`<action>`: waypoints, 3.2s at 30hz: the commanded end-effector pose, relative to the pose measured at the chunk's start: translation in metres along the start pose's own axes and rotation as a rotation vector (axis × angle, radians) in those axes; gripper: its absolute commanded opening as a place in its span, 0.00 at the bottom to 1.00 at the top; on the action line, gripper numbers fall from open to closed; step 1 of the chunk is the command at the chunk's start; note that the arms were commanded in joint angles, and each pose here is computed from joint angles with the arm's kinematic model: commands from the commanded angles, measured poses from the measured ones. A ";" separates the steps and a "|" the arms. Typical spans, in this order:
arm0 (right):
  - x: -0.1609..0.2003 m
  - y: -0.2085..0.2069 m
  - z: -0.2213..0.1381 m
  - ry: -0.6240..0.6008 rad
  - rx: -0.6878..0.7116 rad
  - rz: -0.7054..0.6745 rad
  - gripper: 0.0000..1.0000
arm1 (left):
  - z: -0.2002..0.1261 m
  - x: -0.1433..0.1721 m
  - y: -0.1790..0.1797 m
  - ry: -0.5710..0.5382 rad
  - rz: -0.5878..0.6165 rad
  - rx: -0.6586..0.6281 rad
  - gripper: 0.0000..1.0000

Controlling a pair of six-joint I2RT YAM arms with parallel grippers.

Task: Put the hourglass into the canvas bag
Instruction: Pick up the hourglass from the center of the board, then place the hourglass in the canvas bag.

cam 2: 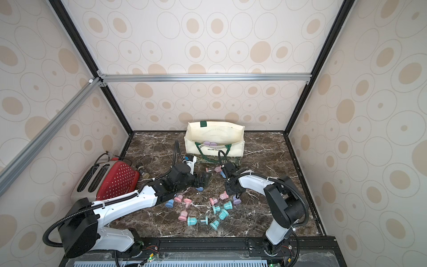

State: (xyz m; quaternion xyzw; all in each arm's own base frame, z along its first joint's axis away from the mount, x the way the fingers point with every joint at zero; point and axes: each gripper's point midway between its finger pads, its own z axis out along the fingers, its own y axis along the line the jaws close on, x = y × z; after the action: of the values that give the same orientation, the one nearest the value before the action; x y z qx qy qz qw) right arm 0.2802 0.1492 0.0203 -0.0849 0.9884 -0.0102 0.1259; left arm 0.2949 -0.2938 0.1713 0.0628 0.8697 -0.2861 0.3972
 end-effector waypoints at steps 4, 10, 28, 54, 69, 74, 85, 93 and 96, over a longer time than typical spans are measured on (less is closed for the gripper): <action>0.002 -0.007 -0.024 -0.028 0.008 -0.009 0.36 | -0.013 -0.017 -0.007 -0.051 0.011 -0.002 0.98; -0.007 -0.004 -0.055 -0.087 -0.047 0.008 0.34 | -0.023 -0.030 -0.012 -0.087 0.020 0.004 0.97; -0.094 0.014 -0.187 -0.384 -0.164 -0.034 0.28 | -0.044 -0.083 -0.029 -0.190 0.117 -0.020 0.98; -0.287 0.010 -0.209 -0.654 -0.085 0.074 0.19 | -0.007 -0.145 -0.030 -0.234 0.111 0.016 0.98; -0.327 0.027 -0.194 -0.675 -0.106 0.000 0.15 | 0.017 -0.148 -0.002 -0.236 0.037 -0.014 0.97; -0.334 0.030 -0.225 -0.750 -0.150 0.006 0.15 | 0.018 -0.151 0.001 -0.243 0.024 -0.016 0.97; -0.332 0.033 -0.167 -0.647 -0.099 -0.043 0.11 | 0.017 -0.157 0.008 -0.268 0.016 -0.031 0.97; -0.312 0.034 -0.109 -0.532 -0.070 -0.109 0.11 | 0.028 -0.153 0.018 -0.253 0.011 -0.051 0.97; -0.307 0.034 -0.092 -0.496 -0.067 -0.130 0.11 | 0.031 -0.151 0.021 -0.247 0.007 -0.054 0.97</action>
State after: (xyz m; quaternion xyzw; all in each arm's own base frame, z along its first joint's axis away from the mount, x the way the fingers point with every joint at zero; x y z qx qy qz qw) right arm 0.5410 0.2370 0.1906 -0.1369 0.9212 0.0408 0.3618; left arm 0.4164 -0.2761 0.2443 0.0306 0.8307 -0.2597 0.4915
